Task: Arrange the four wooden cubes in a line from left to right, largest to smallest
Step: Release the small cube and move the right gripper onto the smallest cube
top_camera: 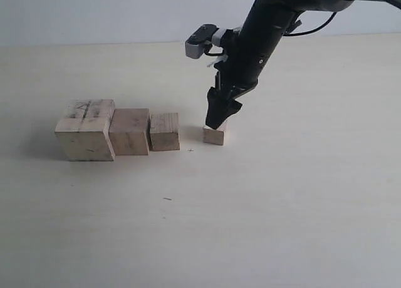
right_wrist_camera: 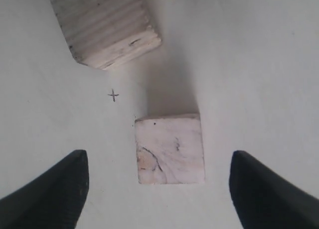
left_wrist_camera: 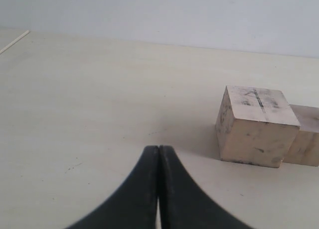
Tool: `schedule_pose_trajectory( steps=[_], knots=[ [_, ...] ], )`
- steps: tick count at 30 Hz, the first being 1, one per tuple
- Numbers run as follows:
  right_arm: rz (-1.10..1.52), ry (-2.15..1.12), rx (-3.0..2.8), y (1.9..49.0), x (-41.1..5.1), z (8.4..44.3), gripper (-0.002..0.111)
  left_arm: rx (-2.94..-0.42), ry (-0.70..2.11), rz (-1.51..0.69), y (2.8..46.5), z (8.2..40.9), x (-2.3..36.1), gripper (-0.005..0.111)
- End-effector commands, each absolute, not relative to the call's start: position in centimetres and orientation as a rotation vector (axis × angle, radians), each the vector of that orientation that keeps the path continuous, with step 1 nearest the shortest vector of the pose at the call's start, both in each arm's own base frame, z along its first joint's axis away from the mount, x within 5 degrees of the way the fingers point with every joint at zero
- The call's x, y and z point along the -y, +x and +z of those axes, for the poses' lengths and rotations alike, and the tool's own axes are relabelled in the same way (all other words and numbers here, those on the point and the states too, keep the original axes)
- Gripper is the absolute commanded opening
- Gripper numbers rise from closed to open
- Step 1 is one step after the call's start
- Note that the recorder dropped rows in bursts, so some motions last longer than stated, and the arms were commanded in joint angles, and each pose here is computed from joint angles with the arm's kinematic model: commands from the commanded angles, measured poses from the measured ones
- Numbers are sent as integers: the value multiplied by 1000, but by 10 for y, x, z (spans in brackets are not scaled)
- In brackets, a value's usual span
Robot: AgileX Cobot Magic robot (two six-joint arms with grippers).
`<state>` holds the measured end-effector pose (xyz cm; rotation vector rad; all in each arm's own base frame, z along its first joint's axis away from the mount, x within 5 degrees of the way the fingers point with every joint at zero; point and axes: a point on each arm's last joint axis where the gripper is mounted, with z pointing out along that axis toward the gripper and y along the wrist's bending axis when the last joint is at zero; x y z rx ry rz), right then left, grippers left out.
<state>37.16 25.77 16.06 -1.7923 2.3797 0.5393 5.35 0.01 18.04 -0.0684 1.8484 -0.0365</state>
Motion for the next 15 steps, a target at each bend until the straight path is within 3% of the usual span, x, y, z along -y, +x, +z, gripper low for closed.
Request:
schedule_pose_trajectory(
  steps=[1, 10, 15],
  knots=[
    [560, -1803, -2384, 372, -259, 149, 72, -1834, -71, -46, 53, 182, 0, 0],
    [571, -1812, -2414, 373, -260, 132, 68, -1834, -71, -46, 53, 182, 0, 0],
    [569, -1810, -2414, 374, -260, 131, 49, -1834, -71, -46, 53, 182, 0, 0]
  ],
)
